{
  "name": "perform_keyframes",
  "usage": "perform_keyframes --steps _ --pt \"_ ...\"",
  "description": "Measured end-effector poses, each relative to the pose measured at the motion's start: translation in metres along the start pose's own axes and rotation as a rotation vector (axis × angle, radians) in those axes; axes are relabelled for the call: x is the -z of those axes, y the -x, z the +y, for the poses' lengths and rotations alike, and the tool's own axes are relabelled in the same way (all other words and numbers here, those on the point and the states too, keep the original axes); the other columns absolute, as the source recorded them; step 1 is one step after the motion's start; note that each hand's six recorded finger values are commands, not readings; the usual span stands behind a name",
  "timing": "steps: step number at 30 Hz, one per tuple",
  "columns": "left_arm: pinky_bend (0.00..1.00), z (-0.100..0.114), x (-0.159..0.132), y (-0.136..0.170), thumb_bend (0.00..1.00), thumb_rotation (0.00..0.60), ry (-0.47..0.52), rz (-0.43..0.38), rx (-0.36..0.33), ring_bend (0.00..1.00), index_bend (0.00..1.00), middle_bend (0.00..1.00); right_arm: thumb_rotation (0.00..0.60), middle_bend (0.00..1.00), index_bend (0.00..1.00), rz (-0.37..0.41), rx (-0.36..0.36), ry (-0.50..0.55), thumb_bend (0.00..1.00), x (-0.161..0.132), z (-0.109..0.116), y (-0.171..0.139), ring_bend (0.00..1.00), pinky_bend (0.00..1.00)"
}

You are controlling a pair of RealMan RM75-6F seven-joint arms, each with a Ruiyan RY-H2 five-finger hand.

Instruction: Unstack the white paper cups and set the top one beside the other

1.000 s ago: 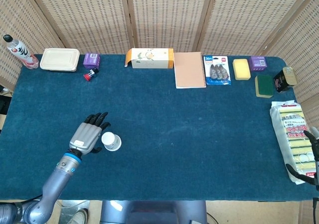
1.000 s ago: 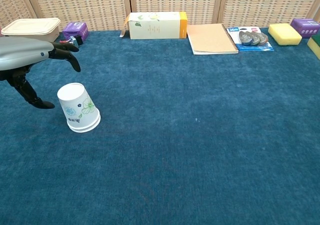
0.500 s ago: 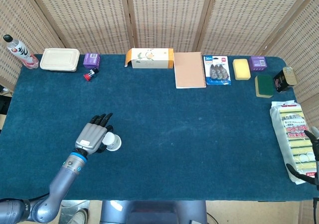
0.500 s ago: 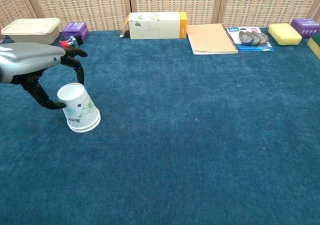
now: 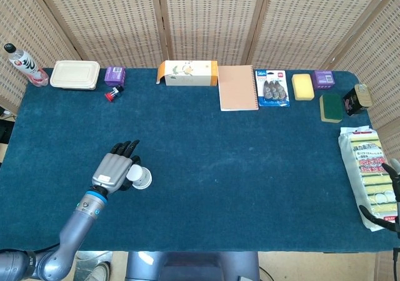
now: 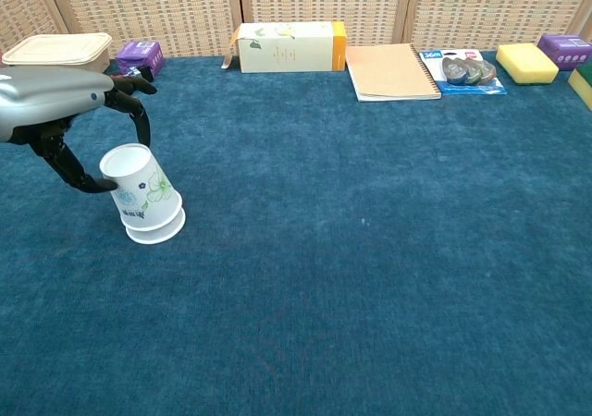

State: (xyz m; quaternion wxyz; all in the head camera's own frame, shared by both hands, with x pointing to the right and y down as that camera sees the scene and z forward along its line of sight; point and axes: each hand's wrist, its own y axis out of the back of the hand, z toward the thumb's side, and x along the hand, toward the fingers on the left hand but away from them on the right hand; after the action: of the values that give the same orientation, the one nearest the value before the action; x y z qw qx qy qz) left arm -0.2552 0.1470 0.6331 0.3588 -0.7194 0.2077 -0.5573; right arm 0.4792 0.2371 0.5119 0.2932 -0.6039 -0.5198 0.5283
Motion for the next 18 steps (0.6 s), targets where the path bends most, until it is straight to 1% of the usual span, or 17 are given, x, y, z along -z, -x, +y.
perform_keyframes --steps 4,10,14,18 --pt "0.08 0.01 0.002 0.008 0.25 0.6 0.019 0.0 -0.017 0.0 0.4 0.0 0.6 0.02 0.07 0.0 -0.001 -0.001 0.23 0.0 -0.001 0.0 0.01 0.01" --pt "0.08 0.035 0.008 0.024 0.25 0.6 0.061 -0.004 -0.063 0.0 0.4 0.0 0.6 0.02 0.07 -0.001 -0.004 -0.005 0.23 -0.001 -0.002 0.0 0.01 0.01" --pt "0.08 0.055 0.02 0.038 0.25 0.6 0.091 -0.001 -0.1 0.0 0.4 0.0 0.6 0.02 0.07 0.0 -0.006 -0.01 0.23 -0.001 -0.003 0.0 0.01 0.01" --pt "0.08 0.067 0.03 0.048 0.25 0.6 0.13 0.0 -0.126 0.0 0.4 0.0 0.6 0.02 0.07 0.004 -0.015 -0.018 0.23 -0.003 -0.006 0.0 0.01 0.01"
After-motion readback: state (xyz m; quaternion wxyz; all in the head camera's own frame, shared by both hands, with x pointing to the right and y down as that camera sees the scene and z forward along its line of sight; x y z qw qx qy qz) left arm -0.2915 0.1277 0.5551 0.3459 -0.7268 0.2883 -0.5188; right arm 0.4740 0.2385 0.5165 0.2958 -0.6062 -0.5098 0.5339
